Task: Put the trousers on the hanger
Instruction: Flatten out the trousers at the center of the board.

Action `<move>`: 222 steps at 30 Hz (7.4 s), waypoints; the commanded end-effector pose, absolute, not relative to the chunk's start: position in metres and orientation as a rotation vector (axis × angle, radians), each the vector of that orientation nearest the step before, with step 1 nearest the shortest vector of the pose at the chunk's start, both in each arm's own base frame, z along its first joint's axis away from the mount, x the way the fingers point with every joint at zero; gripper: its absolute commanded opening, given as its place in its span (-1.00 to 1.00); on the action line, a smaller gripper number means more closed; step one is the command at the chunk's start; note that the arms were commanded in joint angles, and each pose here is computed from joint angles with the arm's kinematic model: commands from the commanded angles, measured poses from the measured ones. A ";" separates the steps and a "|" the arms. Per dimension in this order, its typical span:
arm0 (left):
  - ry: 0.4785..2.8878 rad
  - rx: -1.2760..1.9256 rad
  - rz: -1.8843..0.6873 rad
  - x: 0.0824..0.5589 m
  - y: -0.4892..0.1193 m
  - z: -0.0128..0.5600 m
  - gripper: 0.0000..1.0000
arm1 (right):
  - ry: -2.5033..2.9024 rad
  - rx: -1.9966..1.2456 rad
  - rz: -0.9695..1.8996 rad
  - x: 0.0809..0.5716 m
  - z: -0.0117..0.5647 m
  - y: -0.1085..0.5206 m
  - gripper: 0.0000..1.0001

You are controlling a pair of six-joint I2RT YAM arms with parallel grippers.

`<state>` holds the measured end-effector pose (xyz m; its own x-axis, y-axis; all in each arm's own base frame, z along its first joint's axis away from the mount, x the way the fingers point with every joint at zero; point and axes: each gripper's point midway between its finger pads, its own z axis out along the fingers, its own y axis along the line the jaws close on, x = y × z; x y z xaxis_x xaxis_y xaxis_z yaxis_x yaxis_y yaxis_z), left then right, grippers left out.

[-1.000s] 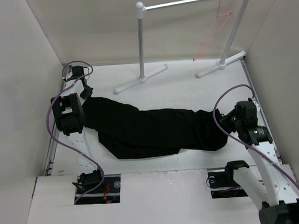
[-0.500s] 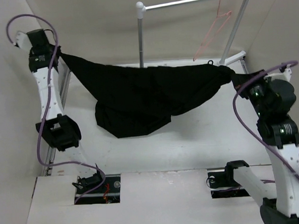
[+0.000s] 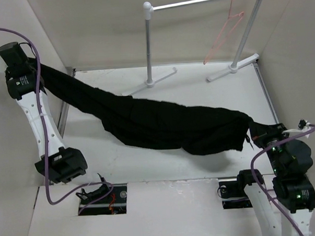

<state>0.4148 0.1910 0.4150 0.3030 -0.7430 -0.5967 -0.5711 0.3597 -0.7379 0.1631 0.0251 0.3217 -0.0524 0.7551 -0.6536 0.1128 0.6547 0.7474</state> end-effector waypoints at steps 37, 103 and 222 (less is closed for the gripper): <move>1.472 -1.748 0.244 0.240 0.183 0.206 -0.52 | 1.679 1.214 -0.014 0.160 0.187 -0.063 -0.84; 1.643 -2.145 -0.151 0.211 0.072 0.043 -0.36 | 1.912 0.653 0.524 0.214 0.243 0.051 -0.96; 1.752 -1.389 -0.183 0.538 0.150 0.231 -0.93 | 2.043 0.664 0.356 0.243 0.215 0.043 0.30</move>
<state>0.5334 0.1453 0.1956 -0.0563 -0.8595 -0.5080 -0.7607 0.3665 -0.5358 0.1774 0.0287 0.1816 -0.4946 0.6263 -0.6026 0.4449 0.7781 0.4435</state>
